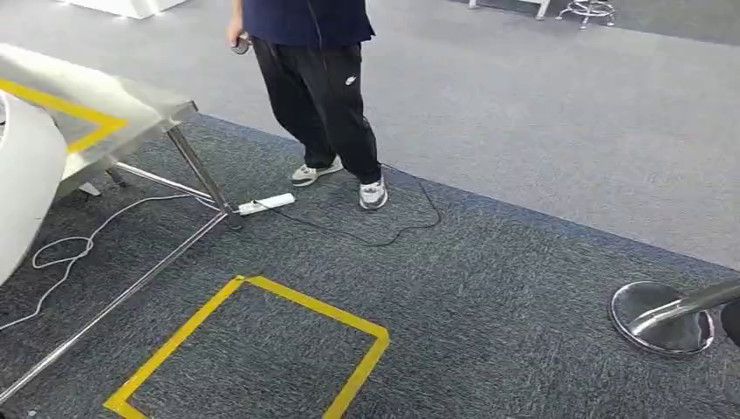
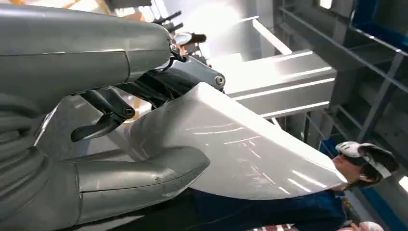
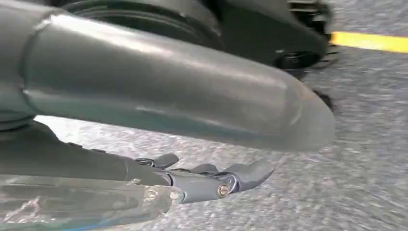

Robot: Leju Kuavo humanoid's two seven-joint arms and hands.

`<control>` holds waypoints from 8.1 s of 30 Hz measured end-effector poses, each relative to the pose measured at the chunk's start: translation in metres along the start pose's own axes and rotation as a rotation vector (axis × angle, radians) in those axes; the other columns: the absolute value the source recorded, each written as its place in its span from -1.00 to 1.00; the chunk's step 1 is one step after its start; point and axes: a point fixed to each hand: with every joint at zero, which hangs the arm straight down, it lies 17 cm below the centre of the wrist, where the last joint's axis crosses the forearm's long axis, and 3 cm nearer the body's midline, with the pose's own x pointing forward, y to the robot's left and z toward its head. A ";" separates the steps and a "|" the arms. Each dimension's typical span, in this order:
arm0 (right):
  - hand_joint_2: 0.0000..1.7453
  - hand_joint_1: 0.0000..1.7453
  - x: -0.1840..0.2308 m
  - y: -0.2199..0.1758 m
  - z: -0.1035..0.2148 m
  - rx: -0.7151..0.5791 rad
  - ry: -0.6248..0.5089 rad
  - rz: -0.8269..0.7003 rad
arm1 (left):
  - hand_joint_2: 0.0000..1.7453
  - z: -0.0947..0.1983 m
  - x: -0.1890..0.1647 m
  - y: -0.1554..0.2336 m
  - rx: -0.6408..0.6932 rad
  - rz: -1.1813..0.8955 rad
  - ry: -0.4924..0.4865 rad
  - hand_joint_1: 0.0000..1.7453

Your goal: Take the parts from the cabinet and place them on the table.

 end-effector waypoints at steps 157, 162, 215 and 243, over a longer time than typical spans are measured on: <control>-1.00 -1.00 0.011 0.030 0.006 0.062 -0.040 -0.103 | 1.00 -0.022 -0.013 -0.067 -0.107 0.009 -0.023 1.00; -1.00 -1.00 0.007 0.030 0.006 0.061 -0.034 -0.106 | 1.00 -0.022 -0.013 -0.068 -0.108 0.011 -0.025 1.00; -1.00 -1.00 0.004 0.031 0.006 0.064 -0.025 -0.101 | 1.00 -0.025 -0.010 -0.074 -0.117 0.025 -0.033 1.00; -1.00 -1.00 0.007 0.031 0.006 0.065 -0.029 -0.105 | 1.00 -0.026 -0.009 -0.076 -0.123 0.029 -0.036 1.00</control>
